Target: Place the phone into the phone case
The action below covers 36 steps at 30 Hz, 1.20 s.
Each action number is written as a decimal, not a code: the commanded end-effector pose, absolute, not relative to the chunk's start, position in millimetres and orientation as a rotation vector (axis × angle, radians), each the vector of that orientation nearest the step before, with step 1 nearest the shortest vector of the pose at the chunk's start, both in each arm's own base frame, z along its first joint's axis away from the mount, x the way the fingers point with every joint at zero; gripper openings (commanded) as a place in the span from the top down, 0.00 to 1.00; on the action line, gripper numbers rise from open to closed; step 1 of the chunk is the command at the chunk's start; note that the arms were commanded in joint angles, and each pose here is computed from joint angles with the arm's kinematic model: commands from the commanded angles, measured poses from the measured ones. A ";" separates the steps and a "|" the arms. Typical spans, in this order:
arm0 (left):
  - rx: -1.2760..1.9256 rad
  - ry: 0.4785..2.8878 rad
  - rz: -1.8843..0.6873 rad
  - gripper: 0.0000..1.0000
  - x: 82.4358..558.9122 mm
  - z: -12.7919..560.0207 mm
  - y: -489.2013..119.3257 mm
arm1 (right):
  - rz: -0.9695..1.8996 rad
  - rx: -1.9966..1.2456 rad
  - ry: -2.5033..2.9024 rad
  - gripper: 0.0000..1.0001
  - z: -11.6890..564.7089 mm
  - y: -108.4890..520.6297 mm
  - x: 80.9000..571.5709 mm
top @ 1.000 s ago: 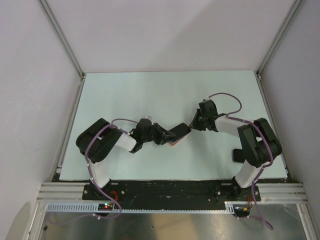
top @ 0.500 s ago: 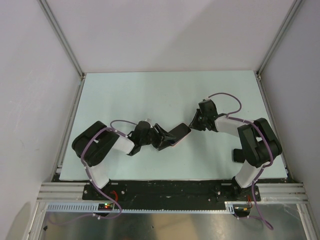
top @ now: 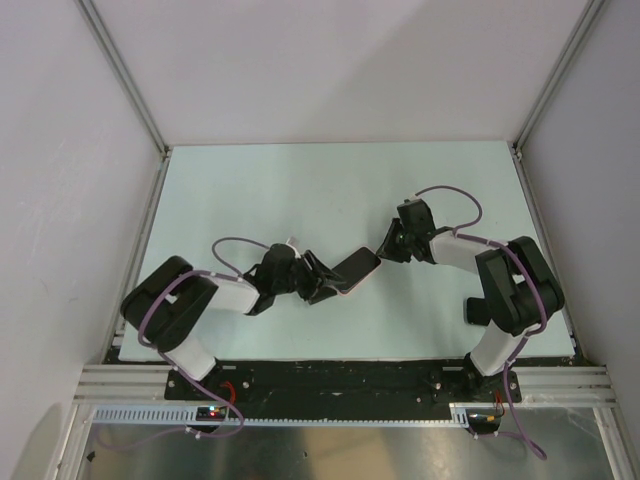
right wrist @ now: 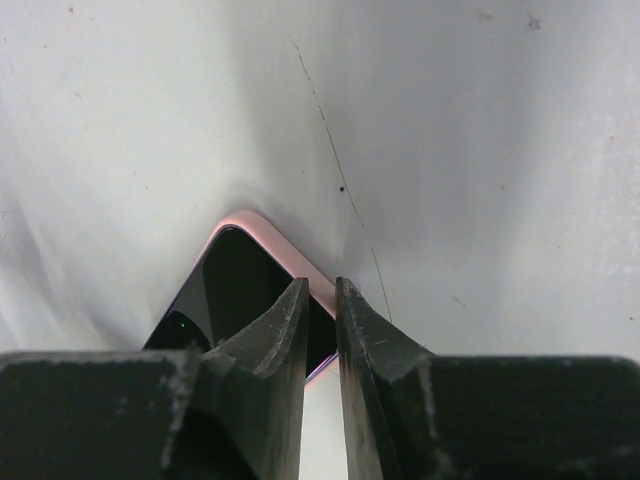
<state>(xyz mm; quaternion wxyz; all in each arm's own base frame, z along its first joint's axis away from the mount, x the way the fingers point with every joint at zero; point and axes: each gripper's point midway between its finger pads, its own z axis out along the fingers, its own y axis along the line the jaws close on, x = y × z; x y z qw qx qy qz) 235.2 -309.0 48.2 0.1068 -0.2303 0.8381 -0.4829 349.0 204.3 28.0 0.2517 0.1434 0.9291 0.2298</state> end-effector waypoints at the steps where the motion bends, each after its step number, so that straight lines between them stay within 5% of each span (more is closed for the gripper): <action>1: -0.571 2.489 -1.324 0.46 226.1 50.2 -297.4 | 0.638 0.347 2.496 0.74 48.9 207.0 346.5; 7: -0.523 2.493 -1.208 0.54 227.5 51.7 -285.1 | 0.667 0.343 2.416 0.59 77.0 201.9 354.8; 19: -0.438 2.495 -0.954 0.65 251.2 65.7 -289.4 | 0.600 0.353 2.437 0.58 58.4 191.3 383.7; 36: -0.451 2.506 -0.756 0.68 265.0 51.9 -289.2 | 0.443 0.349 2.576 0.83 21.2 199.3 357.8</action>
